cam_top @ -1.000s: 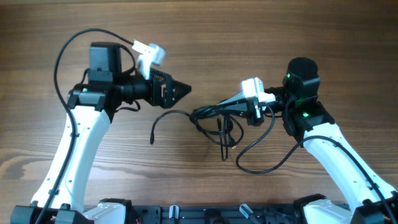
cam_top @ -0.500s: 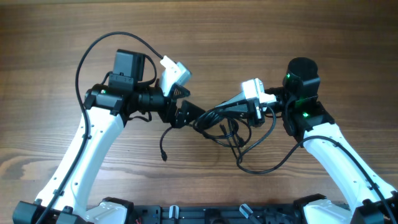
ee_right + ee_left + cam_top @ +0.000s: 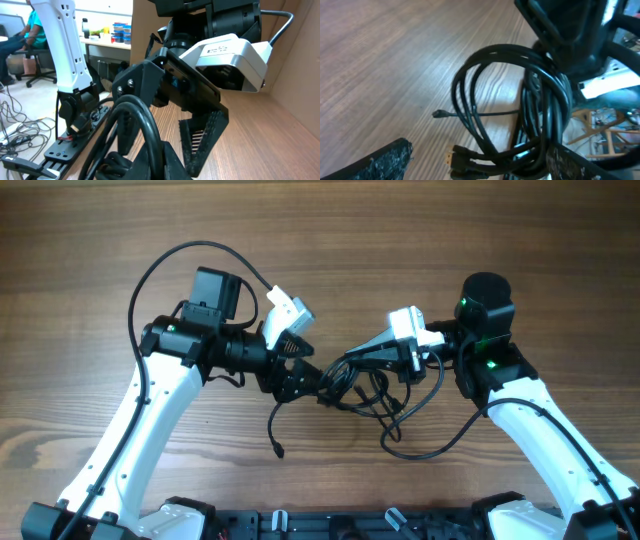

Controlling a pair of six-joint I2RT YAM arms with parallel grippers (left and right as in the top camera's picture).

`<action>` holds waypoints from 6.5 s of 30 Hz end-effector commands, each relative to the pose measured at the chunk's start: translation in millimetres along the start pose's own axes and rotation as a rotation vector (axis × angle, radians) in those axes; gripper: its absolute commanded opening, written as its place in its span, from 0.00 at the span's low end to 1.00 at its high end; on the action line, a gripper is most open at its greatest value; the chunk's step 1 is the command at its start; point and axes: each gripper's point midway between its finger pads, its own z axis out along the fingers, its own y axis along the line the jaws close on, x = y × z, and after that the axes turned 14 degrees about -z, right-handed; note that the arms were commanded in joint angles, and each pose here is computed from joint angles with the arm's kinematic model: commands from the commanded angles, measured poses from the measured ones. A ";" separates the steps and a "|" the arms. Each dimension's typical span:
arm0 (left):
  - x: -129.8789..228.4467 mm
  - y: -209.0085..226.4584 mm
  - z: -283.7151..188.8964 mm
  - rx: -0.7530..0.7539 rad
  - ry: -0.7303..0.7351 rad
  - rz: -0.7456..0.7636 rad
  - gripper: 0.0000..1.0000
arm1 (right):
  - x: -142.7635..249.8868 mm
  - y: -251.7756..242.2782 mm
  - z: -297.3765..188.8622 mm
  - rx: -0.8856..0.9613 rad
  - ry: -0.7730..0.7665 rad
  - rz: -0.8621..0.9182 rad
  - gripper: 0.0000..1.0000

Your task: Untangle cables

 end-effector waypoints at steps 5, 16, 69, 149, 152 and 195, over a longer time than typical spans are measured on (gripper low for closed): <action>0.8 -16.4 -1.2 0.062 -0.007 0.032 0.92 | 5.5 -5.6 -0.5 0.027 0.020 -0.014 0.04; 1.9 -15.0 0.9 0.046 0.001 0.041 0.98 | 2.6 -4.6 -0.4 0.017 0.010 -0.020 0.04; -12.4 131.8 -74.7 -0.737 -0.319 -0.663 0.04 | -3.1 -7.7 -0.4 0.019 -0.002 0.192 0.04; -107.7 -43.7 -48.8 0.299 -0.324 -0.226 0.04 | 121.9 -36.6 -15.8 0.384 0.345 0.613 1.00; -109.0 -44.3 -49.5 0.304 -0.325 -0.243 0.04 | 123.6 -37.8 -17.0 0.395 0.354 0.609 0.96; -112.0 -46.1 -51.0 0.322 -0.322 -0.315 0.04 | 157.0 -33.5 -19.0 0.403 0.422 0.634 0.29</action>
